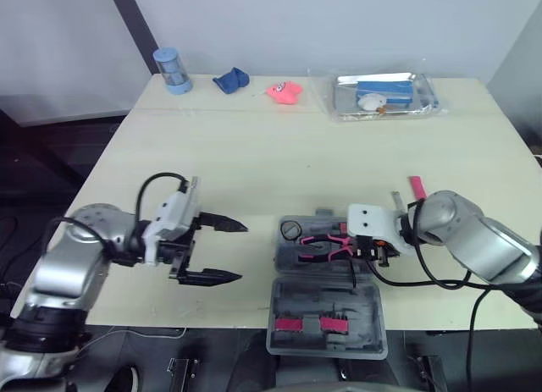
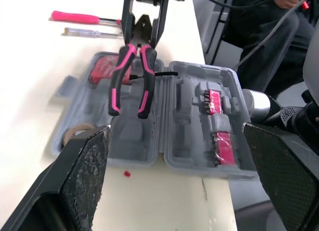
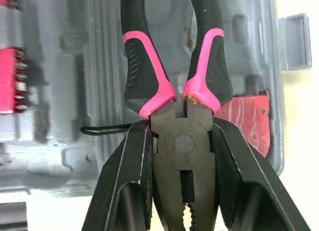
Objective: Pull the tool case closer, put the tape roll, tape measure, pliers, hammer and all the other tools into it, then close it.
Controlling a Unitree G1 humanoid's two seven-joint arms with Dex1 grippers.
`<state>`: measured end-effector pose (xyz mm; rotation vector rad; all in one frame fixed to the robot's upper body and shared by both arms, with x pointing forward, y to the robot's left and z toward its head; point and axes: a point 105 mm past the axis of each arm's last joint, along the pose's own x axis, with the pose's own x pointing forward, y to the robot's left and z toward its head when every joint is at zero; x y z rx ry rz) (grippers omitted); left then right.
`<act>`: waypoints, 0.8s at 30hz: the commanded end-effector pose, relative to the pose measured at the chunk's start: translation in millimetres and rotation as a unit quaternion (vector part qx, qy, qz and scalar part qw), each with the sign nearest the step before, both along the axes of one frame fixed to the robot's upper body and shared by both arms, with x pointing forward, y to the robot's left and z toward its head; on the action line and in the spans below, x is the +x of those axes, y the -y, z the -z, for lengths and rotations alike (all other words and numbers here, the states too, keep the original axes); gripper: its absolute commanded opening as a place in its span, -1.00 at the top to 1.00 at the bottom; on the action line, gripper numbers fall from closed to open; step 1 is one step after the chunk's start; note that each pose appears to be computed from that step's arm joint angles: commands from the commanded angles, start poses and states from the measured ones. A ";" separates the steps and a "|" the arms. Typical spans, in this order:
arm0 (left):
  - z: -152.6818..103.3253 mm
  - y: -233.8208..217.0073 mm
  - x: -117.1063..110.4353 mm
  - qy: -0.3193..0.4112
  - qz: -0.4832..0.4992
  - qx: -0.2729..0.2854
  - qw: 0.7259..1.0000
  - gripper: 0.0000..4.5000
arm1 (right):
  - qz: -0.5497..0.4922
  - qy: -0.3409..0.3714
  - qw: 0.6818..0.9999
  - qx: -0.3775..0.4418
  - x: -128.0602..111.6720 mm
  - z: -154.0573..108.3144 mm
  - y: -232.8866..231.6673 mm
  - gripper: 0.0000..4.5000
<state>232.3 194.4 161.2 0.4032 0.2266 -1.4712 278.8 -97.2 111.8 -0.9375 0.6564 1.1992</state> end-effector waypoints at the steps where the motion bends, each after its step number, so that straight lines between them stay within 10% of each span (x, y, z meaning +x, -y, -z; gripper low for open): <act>1: -11.6 -3.1 -7.5 0.020 0.012 0.002 1.000 -0.98 | -0.015 0.020 1.000 -0.007 2.3 -7.8 -7.6 0.54; 24: -12.3 -23.8 -11.1 0.021 0.010 -0.006 1.000 -0.98 | -0.037 0.038 0.998 -0.027 11.0 8.7 -49.6 0.54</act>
